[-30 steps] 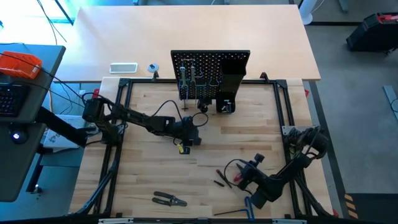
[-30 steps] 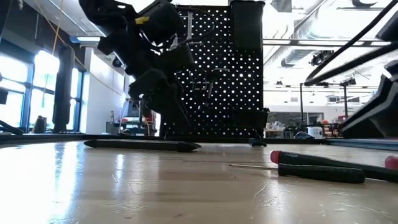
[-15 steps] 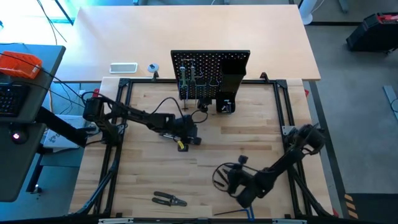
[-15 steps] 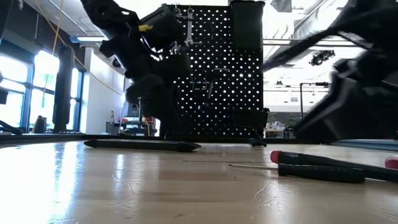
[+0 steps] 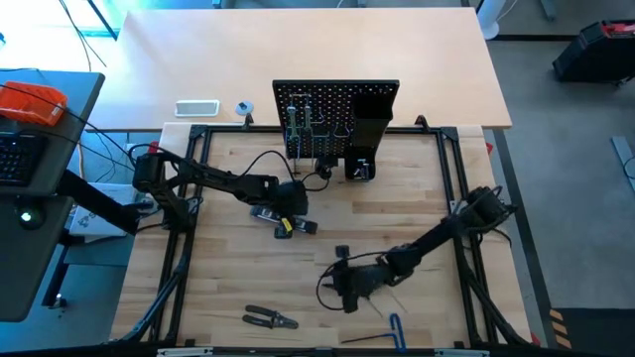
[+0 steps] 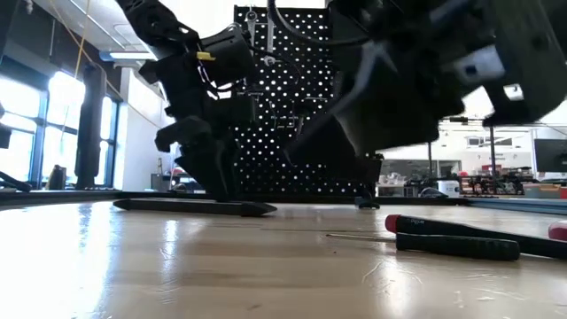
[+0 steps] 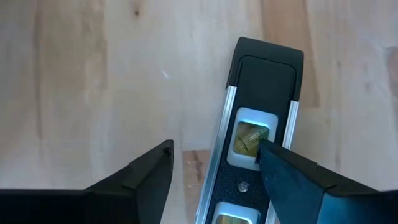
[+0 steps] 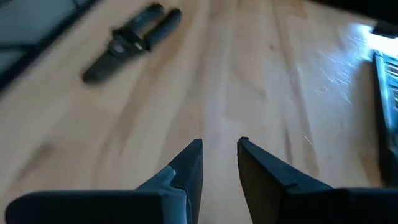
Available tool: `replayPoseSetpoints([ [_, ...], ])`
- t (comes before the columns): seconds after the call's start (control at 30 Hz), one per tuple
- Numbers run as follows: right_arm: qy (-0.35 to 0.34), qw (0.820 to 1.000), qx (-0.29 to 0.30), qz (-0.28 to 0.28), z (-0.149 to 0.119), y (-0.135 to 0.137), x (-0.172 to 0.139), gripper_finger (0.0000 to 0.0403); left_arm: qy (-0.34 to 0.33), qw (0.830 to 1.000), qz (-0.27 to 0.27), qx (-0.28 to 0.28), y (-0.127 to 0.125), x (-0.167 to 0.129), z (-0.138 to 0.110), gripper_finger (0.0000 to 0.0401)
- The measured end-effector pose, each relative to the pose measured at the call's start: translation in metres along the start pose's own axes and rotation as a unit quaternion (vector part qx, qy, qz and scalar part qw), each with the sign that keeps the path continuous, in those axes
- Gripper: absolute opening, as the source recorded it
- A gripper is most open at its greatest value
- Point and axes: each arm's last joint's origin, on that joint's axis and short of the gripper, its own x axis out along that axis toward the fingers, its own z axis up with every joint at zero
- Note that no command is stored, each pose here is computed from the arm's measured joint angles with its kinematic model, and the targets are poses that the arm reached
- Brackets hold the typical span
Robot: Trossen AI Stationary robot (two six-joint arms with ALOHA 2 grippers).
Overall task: Hang tools onto peg board
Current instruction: Put the spirit level into the top peg board bin
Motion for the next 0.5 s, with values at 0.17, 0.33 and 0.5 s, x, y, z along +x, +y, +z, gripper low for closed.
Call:
replayPoseSetpoints([
  [0.17,-0.005,1.0,0.001,0.023,0.003,-0.019,0.007,0.0093,-0.013,1.0,-0.017,-0.01,0.003,-0.005,0.001,0.0228],
  [0.33,-0.005,0.998,0.003,0.062,0.004,-0.028,0.01,0.0093,-0.032,0.999,-0.024,0.001,0.003,-0.024,0.004,0.0228],
  [0.5,-0.018,0.995,-0.001,0.1,0.006,-0.03,0.011,0.0093,-0.003,0.999,-0.033,0.016,0.001,-0.032,-0.003,0.0229],
])
